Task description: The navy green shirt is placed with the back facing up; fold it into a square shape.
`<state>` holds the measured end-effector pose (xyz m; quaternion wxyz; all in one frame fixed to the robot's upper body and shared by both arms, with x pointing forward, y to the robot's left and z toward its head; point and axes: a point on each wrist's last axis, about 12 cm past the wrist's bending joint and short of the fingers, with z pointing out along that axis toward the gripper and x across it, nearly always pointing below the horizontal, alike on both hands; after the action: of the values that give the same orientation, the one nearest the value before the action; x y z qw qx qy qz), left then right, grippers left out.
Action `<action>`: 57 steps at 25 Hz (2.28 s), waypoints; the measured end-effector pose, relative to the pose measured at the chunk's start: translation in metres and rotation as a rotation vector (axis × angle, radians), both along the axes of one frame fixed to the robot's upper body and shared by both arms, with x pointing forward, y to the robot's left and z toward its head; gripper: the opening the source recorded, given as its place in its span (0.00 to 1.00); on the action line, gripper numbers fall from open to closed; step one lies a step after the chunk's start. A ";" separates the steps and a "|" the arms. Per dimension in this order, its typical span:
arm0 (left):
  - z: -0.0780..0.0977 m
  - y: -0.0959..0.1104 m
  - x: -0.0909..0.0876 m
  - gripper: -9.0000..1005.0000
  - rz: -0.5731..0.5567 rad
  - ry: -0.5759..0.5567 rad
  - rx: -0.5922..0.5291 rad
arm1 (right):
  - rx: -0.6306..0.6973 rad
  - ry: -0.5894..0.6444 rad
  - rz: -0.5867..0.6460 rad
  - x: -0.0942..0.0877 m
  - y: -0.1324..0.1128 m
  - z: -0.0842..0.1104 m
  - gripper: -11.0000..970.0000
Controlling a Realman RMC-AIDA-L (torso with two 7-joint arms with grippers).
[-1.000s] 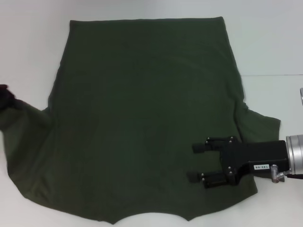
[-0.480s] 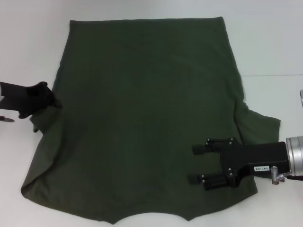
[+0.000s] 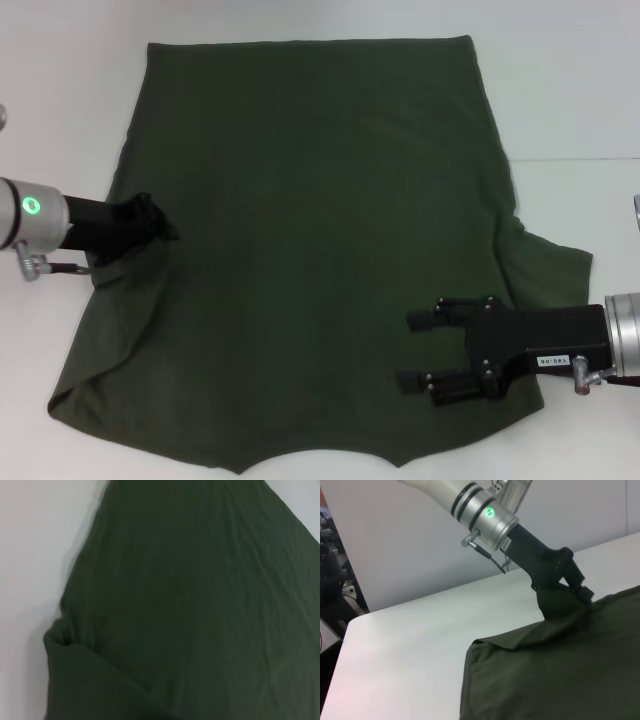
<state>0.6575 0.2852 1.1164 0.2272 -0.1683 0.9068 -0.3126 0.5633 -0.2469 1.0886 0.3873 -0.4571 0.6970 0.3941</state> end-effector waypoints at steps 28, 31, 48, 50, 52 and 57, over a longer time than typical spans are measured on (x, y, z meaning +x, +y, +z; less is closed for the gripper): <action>0.003 -0.050 0.013 0.85 -0.075 -0.160 -0.004 | 0.005 0.016 -0.005 -0.002 0.000 -0.002 0.93; 0.009 -0.063 0.018 0.87 -0.140 -0.201 0.081 | 0.006 0.016 -0.006 -0.002 0.000 -0.002 0.93; -0.020 0.037 -0.026 0.87 0.165 -0.254 -0.064 | 0.003 0.029 -0.008 -0.004 -0.001 -0.004 0.93; -0.027 0.048 -0.035 0.87 0.203 -0.259 -0.065 | 0.000 0.029 -0.006 -0.004 -0.001 -0.005 0.93; -0.032 0.053 -0.039 0.87 0.218 -0.260 -0.055 | -0.003 0.029 -0.007 -0.003 0.000 -0.005 0.93; -0.042 0.054 -0.044 0.87 0.218 -0.260 -0.017 | -0.004 0.024 -0.004 -0.002 0.001 -0.004 0.93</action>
<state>0.6135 0.3392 1.0741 0.3739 -0.2256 0.8434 -0.3130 0.5616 -0.2459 1.0851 0.3787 -0.4516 0.7033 0.3975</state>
